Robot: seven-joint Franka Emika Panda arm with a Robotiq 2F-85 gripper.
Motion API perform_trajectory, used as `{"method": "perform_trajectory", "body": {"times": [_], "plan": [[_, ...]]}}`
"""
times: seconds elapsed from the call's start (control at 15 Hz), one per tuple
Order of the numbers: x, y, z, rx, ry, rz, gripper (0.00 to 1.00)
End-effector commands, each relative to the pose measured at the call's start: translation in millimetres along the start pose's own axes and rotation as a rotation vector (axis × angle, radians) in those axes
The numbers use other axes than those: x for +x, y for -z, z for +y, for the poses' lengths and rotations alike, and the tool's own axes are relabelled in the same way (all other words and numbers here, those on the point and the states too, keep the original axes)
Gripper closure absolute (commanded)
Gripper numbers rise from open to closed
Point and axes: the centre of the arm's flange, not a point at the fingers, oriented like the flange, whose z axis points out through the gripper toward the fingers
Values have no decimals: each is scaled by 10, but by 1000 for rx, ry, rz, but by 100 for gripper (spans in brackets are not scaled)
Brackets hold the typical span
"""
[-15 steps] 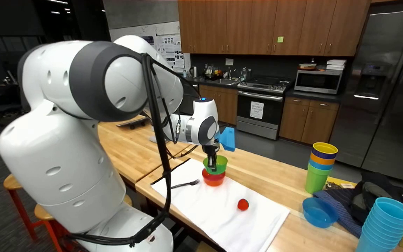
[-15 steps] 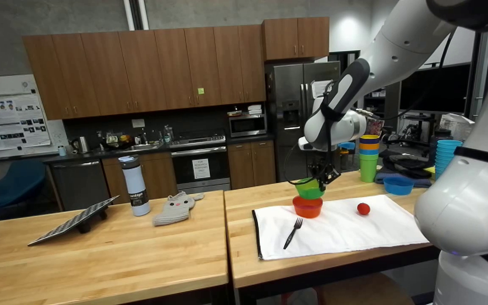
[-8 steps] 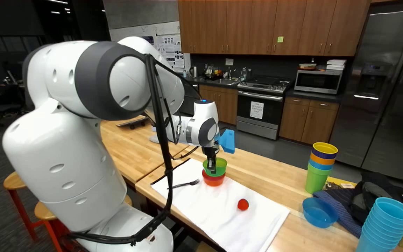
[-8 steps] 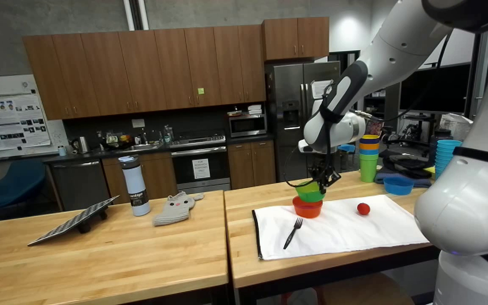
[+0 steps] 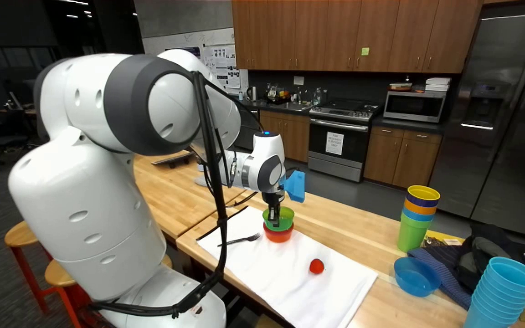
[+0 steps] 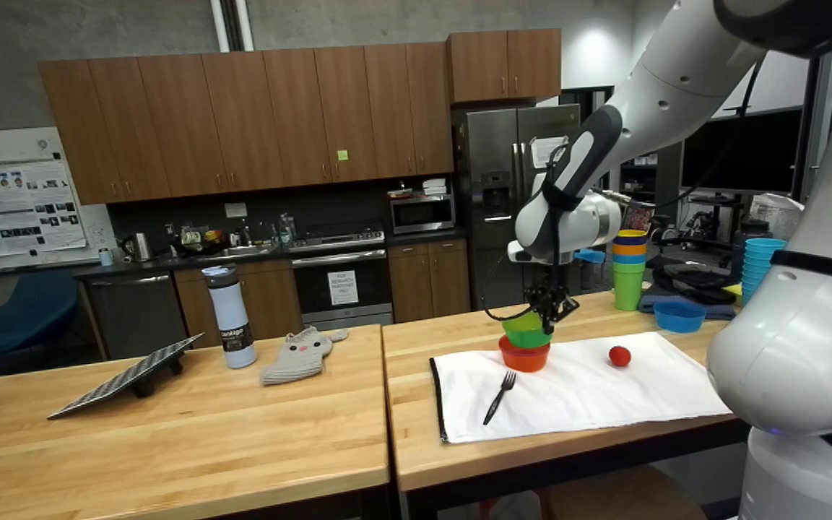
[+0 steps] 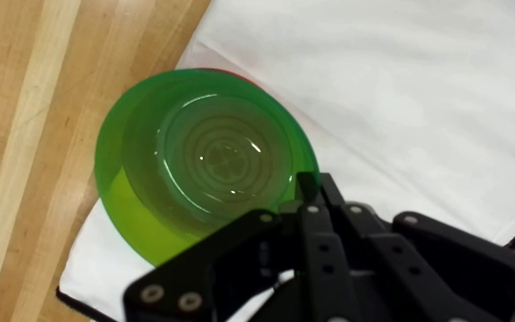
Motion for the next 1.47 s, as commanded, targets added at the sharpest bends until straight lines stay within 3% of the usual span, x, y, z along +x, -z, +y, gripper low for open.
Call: {"method": "perform_trajectory", "body": {"times": [0.0,0.4,1.07,1.13,1.27,1.33,1.4], "plan": [[15,3,5,-36,6,22,99],[15,-16,-21,-140,35,-6,99],[43,-46,-66,-152,75,-2,99],[50,-48,-67,-158,73,-10,72],[37,-46,-64,-150,72,-15,67],[57,-70,-41,-133,66,-8,86],[55,-70,-42,-133,65,-8,78]]}}
